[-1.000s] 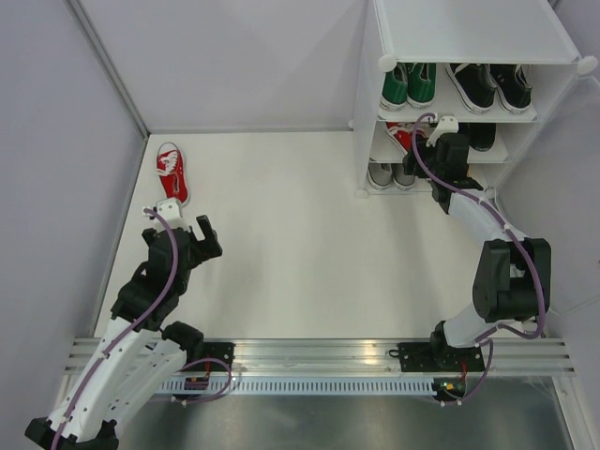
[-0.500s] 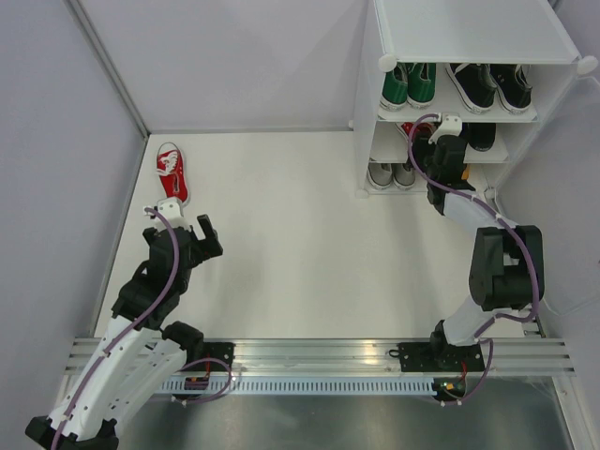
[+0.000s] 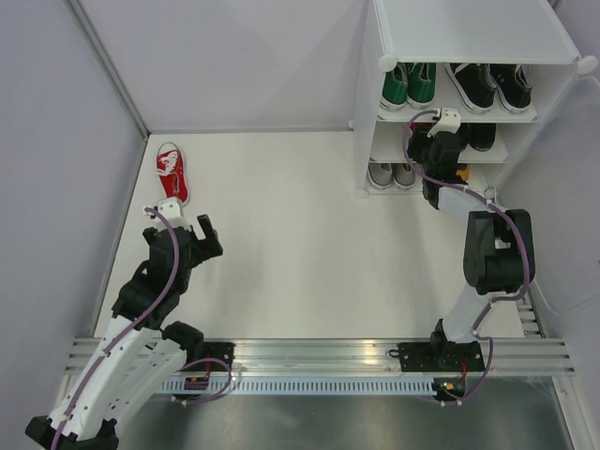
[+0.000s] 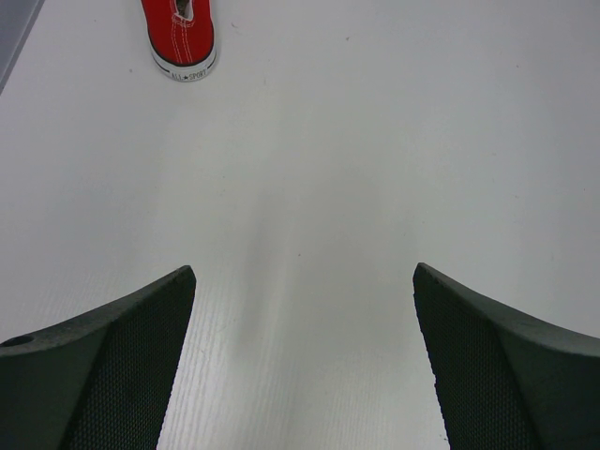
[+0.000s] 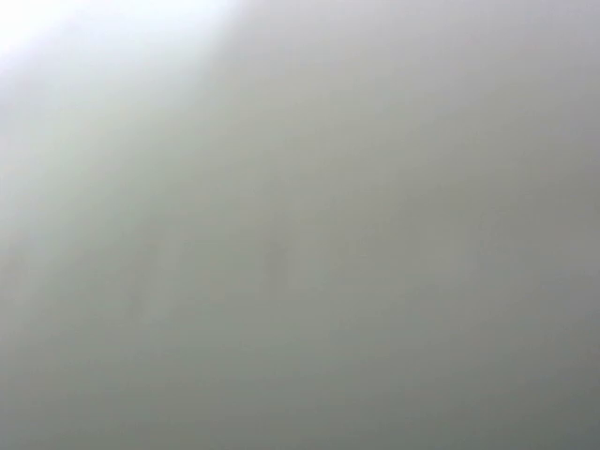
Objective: Place and organize the shoes in the shoe cabinet
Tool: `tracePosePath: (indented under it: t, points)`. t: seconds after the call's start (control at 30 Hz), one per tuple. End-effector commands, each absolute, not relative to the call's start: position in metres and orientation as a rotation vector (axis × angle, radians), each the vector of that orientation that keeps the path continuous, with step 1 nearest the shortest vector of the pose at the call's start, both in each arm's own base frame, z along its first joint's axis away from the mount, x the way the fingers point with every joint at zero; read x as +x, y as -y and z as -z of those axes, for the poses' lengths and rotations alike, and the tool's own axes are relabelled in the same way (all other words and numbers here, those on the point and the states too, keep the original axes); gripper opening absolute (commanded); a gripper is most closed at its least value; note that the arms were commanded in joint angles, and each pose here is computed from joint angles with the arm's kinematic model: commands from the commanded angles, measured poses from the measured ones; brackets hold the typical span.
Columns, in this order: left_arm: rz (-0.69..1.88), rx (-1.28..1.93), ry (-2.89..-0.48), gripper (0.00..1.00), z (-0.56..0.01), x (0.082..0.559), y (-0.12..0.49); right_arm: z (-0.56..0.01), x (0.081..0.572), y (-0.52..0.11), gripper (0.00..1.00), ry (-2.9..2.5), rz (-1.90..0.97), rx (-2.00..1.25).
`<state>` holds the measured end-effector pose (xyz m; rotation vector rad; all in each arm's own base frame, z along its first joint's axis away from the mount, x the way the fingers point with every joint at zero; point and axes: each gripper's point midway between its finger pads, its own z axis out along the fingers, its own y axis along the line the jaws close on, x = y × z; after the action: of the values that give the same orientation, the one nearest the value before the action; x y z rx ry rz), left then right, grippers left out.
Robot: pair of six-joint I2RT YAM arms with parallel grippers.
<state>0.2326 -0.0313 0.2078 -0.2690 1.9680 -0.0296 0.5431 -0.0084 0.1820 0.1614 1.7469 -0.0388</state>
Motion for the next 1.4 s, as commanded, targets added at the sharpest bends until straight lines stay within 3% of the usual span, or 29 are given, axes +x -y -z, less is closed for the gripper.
tracePosePath:
  t: [0.0,0.13,0.23,0.47,0.83,1.03,1.37]
  points:
    - [0.020,-0.237,-1.948,1.00,-0.210,0.237,0.032,-0.214,0.561,0.021,0.01,-1.619,0.083,0.187]
    - [0.012,-0.238,-1.952,1.00,-0.209,0.238,0.031,-0.204,0.565,0.024,0.08,-1.639,0.080,0.203]
    - [0.011,-0.240,-1.953,1.00,-0.209,0.238,0.032,-0.197,0.568,0.021,0.27,-1.661,0.058,0.206]
    - [0.003,-0.236,-1.960,1.00,-0.207,0.240,0.032,-0.186,0.567,0.031,0.55,-1.692,0.044,0.211]
    - [0.006,-0.235,-1.958,1.00,-0.208,0.241,0.032,-0.190,0.550,0.020,0.87,-1.692,-0.017,0.188]
    - [0.007,-0.234,-1.958,1.00,-0.207,0.241,0.033,-0.195,0.540,0.020,0.95,-1.684,-0.023,0.190]
    - [0.013,-0.229,-1.959,1.00,-0.207,0.240,0.033,-0.204,0.515,0.022,0.98,-1.682,-0.015,0.217]
